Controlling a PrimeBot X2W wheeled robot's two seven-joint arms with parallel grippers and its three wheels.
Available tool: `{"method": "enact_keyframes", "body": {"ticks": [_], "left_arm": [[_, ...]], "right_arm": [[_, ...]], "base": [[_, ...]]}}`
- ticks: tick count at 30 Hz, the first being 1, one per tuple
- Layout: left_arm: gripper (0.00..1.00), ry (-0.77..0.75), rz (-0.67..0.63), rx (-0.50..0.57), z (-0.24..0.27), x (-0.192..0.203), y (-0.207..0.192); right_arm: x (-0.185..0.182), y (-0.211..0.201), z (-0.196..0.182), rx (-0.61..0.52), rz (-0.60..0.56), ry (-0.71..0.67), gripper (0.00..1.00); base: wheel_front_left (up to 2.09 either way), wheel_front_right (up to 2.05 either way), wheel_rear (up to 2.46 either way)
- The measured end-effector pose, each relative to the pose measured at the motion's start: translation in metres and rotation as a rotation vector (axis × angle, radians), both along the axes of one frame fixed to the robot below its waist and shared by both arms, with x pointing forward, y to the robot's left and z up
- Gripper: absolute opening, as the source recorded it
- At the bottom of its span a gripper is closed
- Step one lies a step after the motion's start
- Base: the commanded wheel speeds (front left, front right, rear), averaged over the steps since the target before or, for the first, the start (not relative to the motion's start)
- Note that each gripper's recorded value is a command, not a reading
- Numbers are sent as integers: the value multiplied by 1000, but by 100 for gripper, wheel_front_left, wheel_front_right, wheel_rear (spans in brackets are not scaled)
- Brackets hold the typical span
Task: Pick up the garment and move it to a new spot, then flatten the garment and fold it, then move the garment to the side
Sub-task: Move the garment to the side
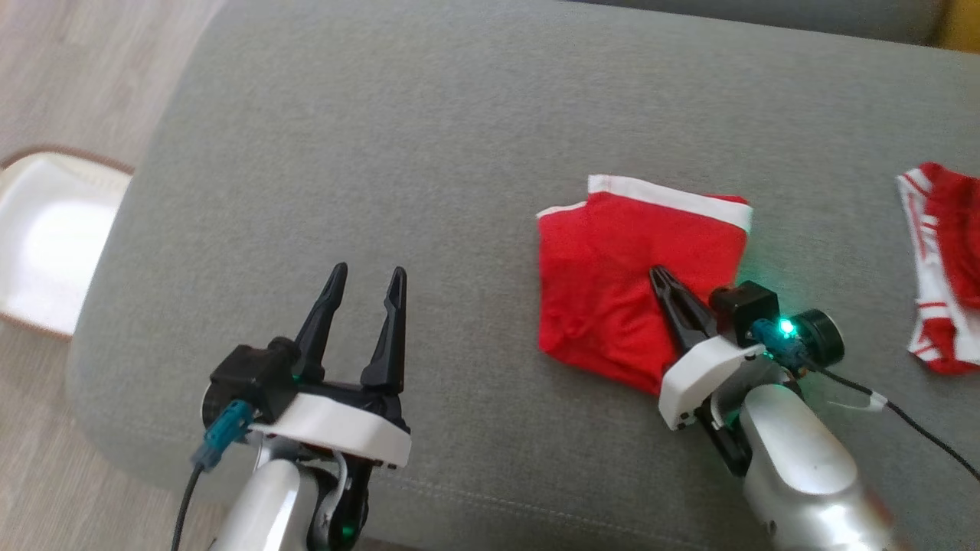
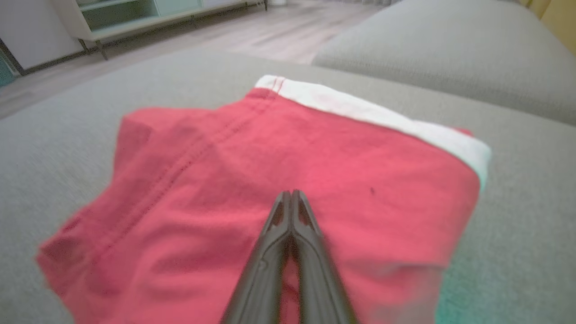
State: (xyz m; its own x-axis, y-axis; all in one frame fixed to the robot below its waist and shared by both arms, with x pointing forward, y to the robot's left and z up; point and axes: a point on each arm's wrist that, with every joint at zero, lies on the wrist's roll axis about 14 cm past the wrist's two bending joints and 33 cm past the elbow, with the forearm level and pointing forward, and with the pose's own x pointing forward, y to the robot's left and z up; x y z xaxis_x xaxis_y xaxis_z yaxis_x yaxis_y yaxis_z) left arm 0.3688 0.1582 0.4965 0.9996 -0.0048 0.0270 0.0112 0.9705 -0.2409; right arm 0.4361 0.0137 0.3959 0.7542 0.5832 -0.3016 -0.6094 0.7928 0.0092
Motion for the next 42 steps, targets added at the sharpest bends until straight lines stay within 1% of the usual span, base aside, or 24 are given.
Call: {"method": "enact_keyframes", "body": {"ticks": [3,6,11,15,19,20,23,25,29,36,41,42], "left_arm": [[100,11,21,4,-3,-2,6],[100,17,26,5,-5,-2,8],[100,17,20,4,-5,0,5],[100,7,-5,0,-3,4,-3],[100,-11,-35,-6,3,8,-12],[100,-21,-48,-8,5,10,-16],[100,-35,-64,-12,10,13,-22],[100,-46,-80,-15,13,15,-27],[100,-73,-114,-19,21,18,-38],[100,-104,-166,-21,31,19,-54],[100,-125,-211,-27,38,20,-67],[100,-128,-219,-28,38,20,-70]], "right_arm": [[0,0,-19,-35,7,54,0],[-2,-1,-28,-35,1,97,0],[1,-2,-26,-18,-8,99,0],[2,-10,-19,23,-51,99,0],[12,-20,4,90,-109,50,0],[19,-27,22,130,-141,4,0],[31,-42,55,189,-196,-85,0],[33,-54,72,221,-232,-136,0],[17,-83,79,238,-308,-170,0],[-12,-124,87,222,-409,-223,0],[-32,-152,83,217,-490,-226,0],[-36,-157,83,217,-506,-227,33]], "base": [[0,0,0],[0,0,0],[0,0,0],[0,0,0],[0,0,0],[0,0,0],[0,0,0],[0,0,0],[0,0,0],[0,0,0],[0,0,0],[0,0,0]]}}
